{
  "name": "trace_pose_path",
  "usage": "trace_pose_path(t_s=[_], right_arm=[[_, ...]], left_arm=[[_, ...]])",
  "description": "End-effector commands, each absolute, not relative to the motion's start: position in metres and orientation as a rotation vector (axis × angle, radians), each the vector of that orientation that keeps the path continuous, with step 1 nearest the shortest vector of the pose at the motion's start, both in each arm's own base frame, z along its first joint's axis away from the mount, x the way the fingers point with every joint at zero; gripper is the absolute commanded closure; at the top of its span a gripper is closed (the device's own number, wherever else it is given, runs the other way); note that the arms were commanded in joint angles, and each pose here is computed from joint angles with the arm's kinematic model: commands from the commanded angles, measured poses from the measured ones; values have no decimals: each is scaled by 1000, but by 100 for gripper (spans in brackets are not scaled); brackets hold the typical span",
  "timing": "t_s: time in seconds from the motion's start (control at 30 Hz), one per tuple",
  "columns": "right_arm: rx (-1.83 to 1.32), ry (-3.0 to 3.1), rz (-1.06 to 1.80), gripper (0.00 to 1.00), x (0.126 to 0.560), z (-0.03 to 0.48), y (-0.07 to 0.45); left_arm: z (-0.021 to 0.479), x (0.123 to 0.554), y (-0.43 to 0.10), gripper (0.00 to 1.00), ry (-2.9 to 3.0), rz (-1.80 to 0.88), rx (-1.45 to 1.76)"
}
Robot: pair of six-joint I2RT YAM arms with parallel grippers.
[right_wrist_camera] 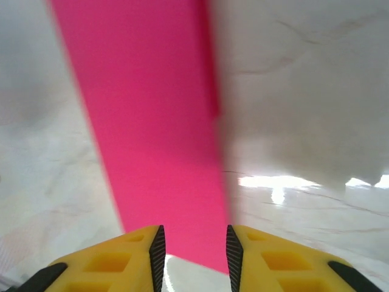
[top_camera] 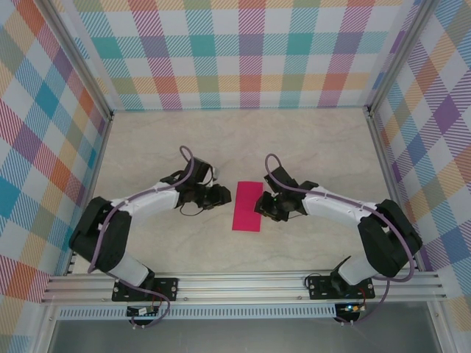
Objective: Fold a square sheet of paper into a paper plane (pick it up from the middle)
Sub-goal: Turn over the paper at the center of the table.
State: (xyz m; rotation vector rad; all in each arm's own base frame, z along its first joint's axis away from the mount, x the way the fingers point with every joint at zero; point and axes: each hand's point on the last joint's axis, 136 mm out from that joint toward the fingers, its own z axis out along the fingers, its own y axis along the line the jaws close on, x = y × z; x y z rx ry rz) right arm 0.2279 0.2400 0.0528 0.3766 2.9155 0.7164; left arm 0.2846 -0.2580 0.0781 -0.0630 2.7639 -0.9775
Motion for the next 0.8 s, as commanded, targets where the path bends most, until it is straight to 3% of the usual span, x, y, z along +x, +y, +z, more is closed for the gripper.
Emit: trace_pose_path(t_s=[0.0, 0.37, 0.77], right_arm=[[382, 2942, 760, 64, 216, 45, 239], [350, 2955, 863, 61, 214, 39, 252], [347, 2958, 931, 60, 213, 34, 261]], left_arm=[[77, 297, -282, 71, 2756, -1002, 36], [48, 325, -308, 76, 2805, -1017, 75], [17, 325, -301, 80, 2873, -925, 51]])
